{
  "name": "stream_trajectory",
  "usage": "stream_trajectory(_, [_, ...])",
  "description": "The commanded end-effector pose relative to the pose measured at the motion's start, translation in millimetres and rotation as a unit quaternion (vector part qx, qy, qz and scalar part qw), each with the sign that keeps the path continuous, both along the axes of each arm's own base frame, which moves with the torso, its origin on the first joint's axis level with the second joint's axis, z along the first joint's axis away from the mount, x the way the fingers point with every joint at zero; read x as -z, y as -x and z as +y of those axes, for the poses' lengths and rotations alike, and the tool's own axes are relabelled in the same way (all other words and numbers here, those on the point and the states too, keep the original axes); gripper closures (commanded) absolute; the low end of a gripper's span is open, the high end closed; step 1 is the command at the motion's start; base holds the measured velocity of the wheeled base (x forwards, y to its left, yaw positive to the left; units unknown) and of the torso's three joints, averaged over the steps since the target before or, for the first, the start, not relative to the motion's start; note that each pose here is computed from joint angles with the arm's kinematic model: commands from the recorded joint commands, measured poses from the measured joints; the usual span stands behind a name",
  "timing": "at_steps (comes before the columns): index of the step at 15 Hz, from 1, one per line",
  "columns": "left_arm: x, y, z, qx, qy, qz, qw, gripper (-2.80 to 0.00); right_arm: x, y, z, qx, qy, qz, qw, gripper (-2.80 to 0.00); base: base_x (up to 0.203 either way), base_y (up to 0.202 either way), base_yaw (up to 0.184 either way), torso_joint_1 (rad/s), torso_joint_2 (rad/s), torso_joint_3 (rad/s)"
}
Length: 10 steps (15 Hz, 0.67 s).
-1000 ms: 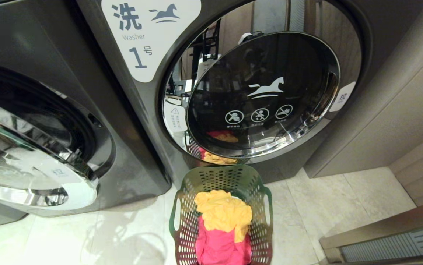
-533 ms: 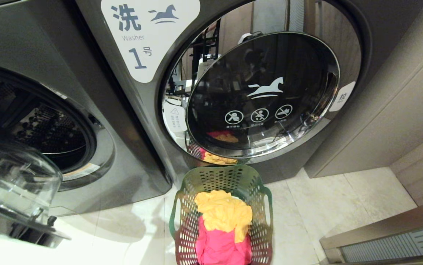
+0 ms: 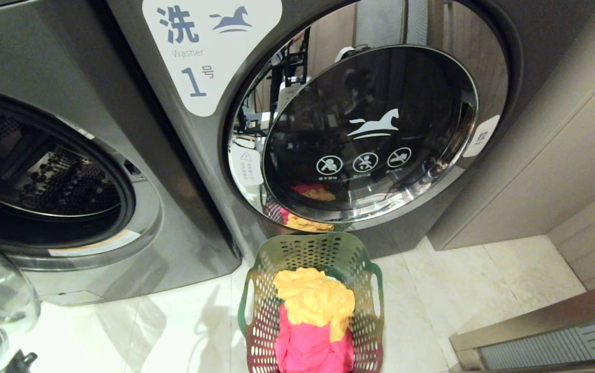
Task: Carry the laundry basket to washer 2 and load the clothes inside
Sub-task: Open the lid of the washing machine
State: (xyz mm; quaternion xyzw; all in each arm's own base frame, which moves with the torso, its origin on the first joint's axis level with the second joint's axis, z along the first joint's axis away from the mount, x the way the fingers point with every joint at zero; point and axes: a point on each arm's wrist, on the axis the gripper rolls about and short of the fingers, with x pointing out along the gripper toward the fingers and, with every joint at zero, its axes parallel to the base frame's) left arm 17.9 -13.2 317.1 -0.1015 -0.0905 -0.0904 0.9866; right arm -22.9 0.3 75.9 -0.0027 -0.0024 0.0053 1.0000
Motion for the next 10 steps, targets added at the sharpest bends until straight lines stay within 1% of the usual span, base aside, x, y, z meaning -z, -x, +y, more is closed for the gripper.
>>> stream_trajectory(1, [14.4,-8.0,18.2,0.021,0.117,0.055,0.9915,-2.8,-0.1,-0.1,0.0,-0.001,0.0,0.0,1.0,0.0,0.0,0.0,0.0,0.0,0.0,0.0])
stream_trajectory(2, [18.6,-12.4,26.2,0.037,0.15,0.077,0.9849,-2.8,-0.1,-0.1,0.0,-0.001,0.0,0.0,1.0,0.0,0.0,0.0,0.0,0.0,0.0,0.0])
stream_trajectory(4, [18.1,-18.1,37.2,0.032,0.132,0.082,0.9873,-2.8,-0.4,0.0,0.0,-0.001,0.0,0.0,1.0,0.0,0.0,0.0,0.0,0.0,0.0,0.0])
stream_trajectory(6, [9.3,-22.6,47.1,0.018,0.142,0.081,0.9863,-2.8,-0.1,-0.1,0.0,0.0,0.0,0.0,1.0,0.0,0.0,0.0,0.0,0.0,0.0,0.0])
stream_trajectory(7, [4.6,-24.1,51.2,0.013,0.164,0.09,0.9822,-2.8,-0.1,-0.1,0.0,-0.001,0.0,0.0,1.0,0.0,0.0,0.0,0.0,0.0,0.0,0.0])
stream_trajectory(8, [3.3,-25.6,54.8,0.011,0.211,0.111,0.9712,-2.8,-0.5,0.1,0.0,-0.001,0.0,-0.001,1.0,0.0,0.0,0.0,0.0,0.0,0.0,0.0])
stream_trajectory(9, [2.5,-26.9,57.8,0.01,0.258,0.132,0.9571,-2.8,-0.1,-0.1,0.0,0.0,0.0,0.0,1.0,0.0,0.0,0.0,0.0,0.0,0.0,0.0])
stream_trajectory(10, [4.6,-28.9,62.2,0.009,0.313,0.161,0.936,-2.8,-0.1,-0.1,0.0,-0.001,0.0,0.0,1.0,0.0,0.0,0.0,0.0,0.0,0.0,0.0])
